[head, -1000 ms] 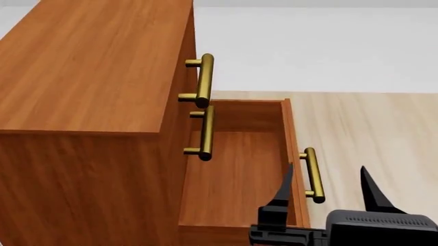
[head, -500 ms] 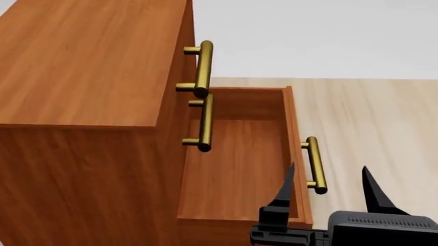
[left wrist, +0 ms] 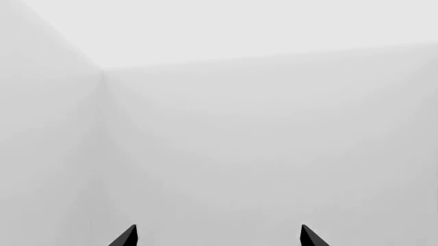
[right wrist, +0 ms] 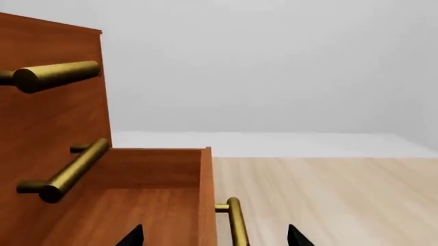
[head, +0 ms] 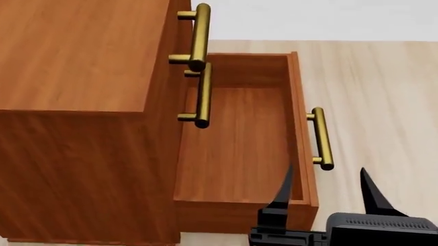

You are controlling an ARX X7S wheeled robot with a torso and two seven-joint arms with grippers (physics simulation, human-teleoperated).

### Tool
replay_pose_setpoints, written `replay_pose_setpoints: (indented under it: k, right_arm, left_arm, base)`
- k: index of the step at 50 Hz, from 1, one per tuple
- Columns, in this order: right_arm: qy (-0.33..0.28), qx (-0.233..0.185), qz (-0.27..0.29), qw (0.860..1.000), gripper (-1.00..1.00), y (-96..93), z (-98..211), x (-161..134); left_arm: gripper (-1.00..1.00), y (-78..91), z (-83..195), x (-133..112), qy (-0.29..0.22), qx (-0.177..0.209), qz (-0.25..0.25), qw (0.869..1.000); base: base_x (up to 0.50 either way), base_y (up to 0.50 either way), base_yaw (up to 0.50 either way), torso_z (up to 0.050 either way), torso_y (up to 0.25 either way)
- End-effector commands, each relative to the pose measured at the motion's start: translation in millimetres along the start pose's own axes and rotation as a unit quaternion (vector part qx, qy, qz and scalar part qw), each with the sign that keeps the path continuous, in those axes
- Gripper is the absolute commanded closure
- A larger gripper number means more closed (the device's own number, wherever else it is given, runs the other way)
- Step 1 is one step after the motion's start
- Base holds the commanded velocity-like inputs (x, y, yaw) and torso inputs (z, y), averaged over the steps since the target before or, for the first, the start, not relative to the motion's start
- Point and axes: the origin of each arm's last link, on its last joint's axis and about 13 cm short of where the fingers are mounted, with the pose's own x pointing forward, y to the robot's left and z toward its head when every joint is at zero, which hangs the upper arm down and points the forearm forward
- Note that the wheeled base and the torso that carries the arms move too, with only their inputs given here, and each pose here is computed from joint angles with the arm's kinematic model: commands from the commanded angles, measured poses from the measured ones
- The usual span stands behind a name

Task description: Put the bowl in the bottom drawer of the cabinet.

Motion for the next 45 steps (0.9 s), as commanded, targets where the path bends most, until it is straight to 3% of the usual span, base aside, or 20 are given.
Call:
replay_pose_setpoints:
  k: [1, 34, 45]
  right_arm:
    - [0.002, 0.000, 0.003, 1.000, -1.00, 0.7, -1, 0]
    - [0.002, -0.002, 0.005, 1.000, -1.00, 0.9, 0, 0]
    - [-0.015, -0.015, -0.001, 1.000, -1.00, -4.5, 25, -7]
  left_arm:
    - [-1.00, 0.2, 0, -1, 0.001, 0.001, -0.001, 1.000]
    - [-1.00, -0.6, -3, 0, 0.001, 0.006, -0.002, 1.000]
    - [-1.00, -0.9, -4, 0, 0.002, 0.004, 0.000, 1.000]
  base:
    - [0.00, 0.00, 0.00, 0.000, -0.146]
    - [0.00, 0.00, 0.00, 0.000, -0.135]
    - [0.00, 0.00, 0.00, 0.000, 0.000]
